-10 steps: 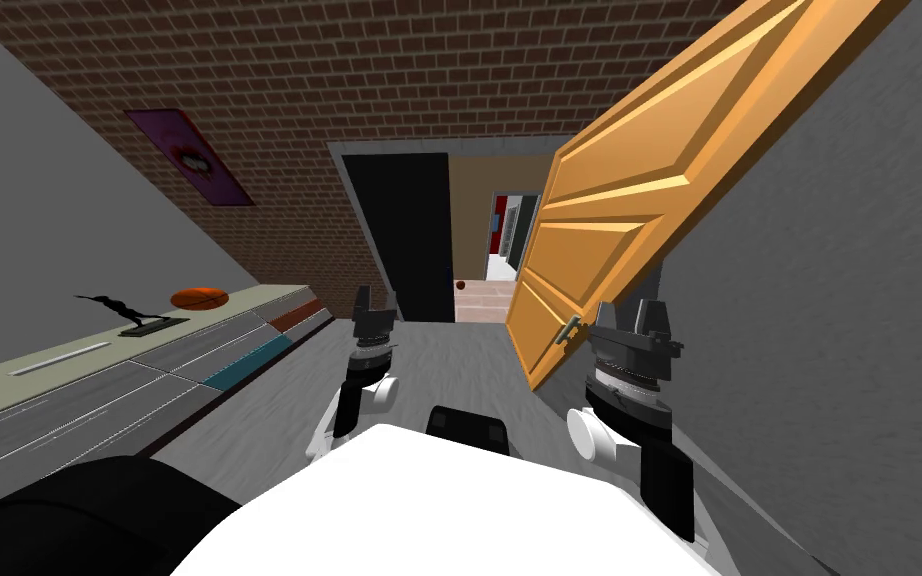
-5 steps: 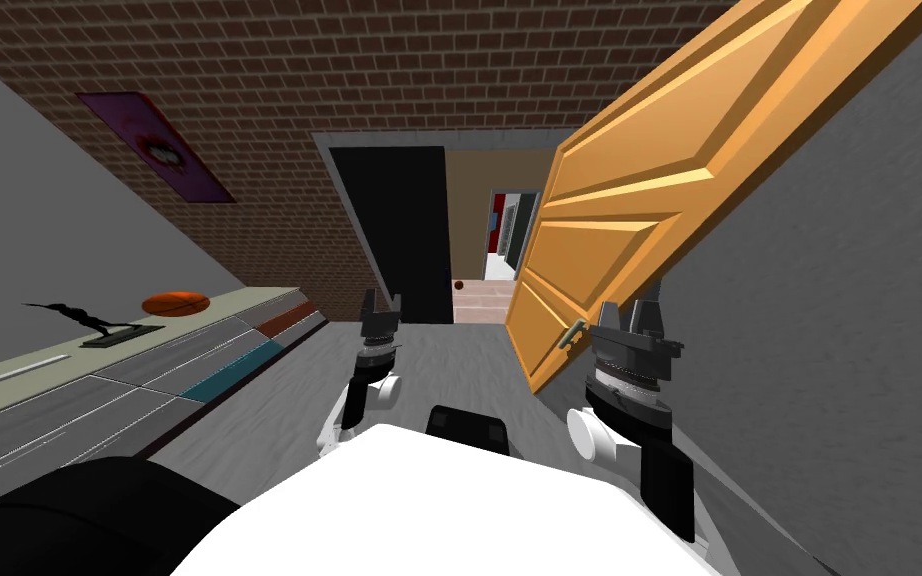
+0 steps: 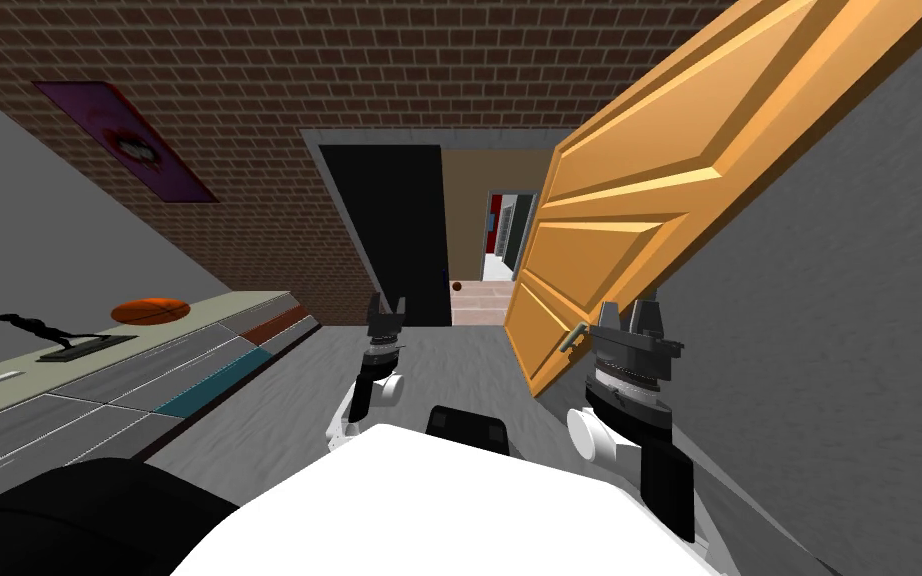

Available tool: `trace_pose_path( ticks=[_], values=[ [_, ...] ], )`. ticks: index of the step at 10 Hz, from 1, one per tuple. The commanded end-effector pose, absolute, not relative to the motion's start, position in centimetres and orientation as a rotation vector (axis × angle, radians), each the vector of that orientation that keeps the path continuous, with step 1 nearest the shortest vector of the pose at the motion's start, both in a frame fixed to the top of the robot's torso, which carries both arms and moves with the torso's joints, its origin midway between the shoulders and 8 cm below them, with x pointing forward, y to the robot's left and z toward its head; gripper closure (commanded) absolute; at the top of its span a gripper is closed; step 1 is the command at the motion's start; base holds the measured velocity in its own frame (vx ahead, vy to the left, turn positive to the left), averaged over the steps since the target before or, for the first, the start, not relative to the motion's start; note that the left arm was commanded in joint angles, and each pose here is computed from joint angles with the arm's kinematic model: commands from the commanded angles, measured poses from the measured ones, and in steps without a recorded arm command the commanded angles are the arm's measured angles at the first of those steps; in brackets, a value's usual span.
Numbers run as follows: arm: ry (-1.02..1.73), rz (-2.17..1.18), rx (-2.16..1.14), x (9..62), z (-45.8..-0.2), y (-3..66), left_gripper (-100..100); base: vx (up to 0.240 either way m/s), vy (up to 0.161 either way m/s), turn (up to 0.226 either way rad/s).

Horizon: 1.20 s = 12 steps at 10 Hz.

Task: Pull the door open

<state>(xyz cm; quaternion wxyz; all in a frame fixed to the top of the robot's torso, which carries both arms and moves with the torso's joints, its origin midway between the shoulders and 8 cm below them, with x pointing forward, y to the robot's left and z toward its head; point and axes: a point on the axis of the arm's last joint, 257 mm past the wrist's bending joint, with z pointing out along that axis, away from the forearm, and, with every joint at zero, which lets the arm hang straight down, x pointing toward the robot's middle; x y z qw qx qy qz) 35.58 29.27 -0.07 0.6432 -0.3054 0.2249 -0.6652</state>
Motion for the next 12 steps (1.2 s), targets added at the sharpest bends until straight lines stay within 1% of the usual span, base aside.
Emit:
trace_pose_path(
  ticks=[1, 12],
  values=[
    [0.509, -1.545, -0.727, 36.2, -1.1, 29.5, -100, 0.085, 0.018, -0.047],
    [0.448, -1.746, -0.979, 40.5, -8.7, 31.4, -100, 0.095, 0.029, -0.057]
  ],
)
